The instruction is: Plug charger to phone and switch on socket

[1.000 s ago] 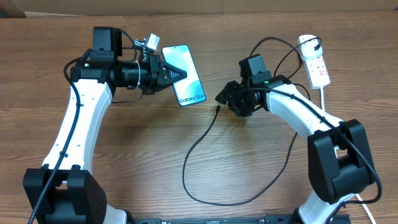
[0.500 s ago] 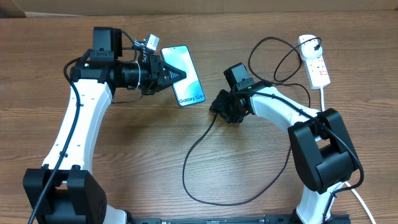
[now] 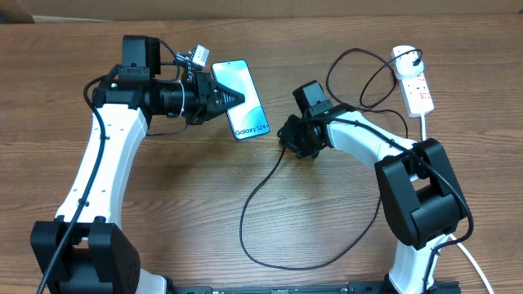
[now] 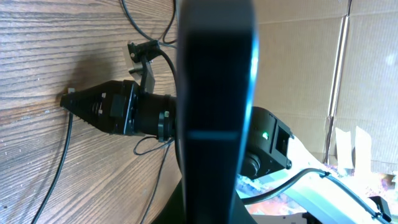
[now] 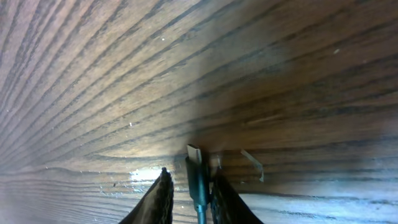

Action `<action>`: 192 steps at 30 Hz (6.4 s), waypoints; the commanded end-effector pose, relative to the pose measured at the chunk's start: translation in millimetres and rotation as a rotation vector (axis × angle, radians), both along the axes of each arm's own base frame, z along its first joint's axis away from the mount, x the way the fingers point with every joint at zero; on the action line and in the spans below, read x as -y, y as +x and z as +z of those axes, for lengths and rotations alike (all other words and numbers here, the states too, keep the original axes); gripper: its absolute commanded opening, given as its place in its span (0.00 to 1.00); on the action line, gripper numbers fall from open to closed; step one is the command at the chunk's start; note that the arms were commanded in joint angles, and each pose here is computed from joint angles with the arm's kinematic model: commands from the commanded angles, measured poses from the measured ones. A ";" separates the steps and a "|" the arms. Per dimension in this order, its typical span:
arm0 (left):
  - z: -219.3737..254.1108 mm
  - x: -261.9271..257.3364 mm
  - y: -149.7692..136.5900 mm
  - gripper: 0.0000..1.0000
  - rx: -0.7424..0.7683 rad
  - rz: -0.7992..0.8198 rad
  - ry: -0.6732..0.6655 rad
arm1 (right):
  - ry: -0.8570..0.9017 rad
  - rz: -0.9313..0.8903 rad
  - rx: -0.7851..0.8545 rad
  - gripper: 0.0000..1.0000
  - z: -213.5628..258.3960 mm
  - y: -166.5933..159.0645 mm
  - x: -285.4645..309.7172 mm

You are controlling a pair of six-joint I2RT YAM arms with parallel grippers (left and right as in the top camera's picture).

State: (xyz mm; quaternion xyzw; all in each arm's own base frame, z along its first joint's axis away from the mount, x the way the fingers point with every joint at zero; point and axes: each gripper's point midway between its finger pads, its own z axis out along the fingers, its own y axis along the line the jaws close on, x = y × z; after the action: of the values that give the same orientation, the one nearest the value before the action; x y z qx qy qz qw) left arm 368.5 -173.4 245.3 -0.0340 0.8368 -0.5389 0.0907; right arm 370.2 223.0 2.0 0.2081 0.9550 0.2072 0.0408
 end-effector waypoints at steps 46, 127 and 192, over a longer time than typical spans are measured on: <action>13.6 1.7 1.7 0.04 0.058 -0.019 -0.008 | -0.075 0.064 -0.083 0.04 -29.3 -24.6 1.5; 95.4 17.0 -25.3 0.04 0.026 -0.262 -0.421 | 0.893 0.849 0.389 0.04 310.1 -172.6 -62.4; 93.9 16.8 -26.7 0.04 -0.033 -0.250 -0.426 | 0.960 0.781 0.319 0.04 298.3 -140.1 -67.4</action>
State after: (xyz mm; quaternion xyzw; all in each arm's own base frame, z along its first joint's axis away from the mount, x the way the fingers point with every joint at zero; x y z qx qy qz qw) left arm 347.6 -189.7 322.8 0.0190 0.7158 -0.6981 0.0016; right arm 223.5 290.1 307.9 -0.2077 0.7394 0.6402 0.0183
